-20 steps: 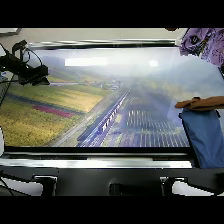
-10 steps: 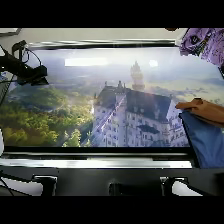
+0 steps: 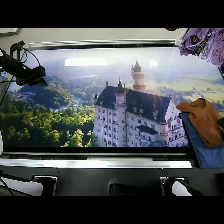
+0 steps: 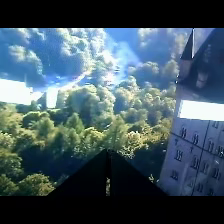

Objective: Fold the clothes and pants, and hang the long-sleeved shirts on hangers.

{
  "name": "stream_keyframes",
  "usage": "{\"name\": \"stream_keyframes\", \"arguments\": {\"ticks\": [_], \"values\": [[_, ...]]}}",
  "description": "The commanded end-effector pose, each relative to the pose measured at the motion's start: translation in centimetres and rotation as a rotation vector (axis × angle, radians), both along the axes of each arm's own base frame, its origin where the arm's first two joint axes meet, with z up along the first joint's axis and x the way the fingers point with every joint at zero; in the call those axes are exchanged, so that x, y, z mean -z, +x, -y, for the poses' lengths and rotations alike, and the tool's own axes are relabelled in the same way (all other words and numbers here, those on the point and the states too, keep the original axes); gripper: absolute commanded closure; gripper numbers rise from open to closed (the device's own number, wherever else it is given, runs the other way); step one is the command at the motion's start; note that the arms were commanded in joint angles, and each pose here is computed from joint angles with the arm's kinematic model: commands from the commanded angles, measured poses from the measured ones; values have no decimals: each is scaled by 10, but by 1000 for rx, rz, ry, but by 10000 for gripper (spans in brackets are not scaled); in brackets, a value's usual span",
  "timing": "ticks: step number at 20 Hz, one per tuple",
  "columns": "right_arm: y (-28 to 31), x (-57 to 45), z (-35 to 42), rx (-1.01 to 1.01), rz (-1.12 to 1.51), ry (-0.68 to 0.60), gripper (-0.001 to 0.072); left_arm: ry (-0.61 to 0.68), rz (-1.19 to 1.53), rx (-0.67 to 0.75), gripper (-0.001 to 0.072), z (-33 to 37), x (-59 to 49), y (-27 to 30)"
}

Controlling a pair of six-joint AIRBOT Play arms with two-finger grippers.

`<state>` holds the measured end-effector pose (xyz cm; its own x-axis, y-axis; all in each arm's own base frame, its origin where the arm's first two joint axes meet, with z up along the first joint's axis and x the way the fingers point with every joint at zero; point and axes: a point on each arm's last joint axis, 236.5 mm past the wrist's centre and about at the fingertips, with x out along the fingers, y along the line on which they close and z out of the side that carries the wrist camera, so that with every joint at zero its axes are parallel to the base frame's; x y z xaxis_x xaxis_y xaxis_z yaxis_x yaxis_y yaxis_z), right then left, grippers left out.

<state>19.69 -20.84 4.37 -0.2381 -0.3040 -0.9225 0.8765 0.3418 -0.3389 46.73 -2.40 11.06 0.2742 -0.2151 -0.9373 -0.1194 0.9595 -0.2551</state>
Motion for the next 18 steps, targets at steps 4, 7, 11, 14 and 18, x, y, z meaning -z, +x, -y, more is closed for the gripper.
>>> {"name": "stream_keyframes", "arguments": {"ticks": [4, 7, 11, 14, 18], "values": [[-32, 21, 4, -16, -112, -36, 683, 2, 0, 5, 690, 0, 0, 0], [-43, 25, 1, -10, -159, -28, 683, 2, 0, 5, 691, 0, 0, 0], [-51, 21, 6, -5, -194, -52, 683, 2, 0, 5, 690, 0, 0, 0], [-56, 17, 7, -9, -222, -57, 684, 2, 0, 5, 690, 0, 0, 0], [-62, 14, 7, -8, -254, -58, 683, 2, 0, 5, 690, 0, 0, 0]]}}
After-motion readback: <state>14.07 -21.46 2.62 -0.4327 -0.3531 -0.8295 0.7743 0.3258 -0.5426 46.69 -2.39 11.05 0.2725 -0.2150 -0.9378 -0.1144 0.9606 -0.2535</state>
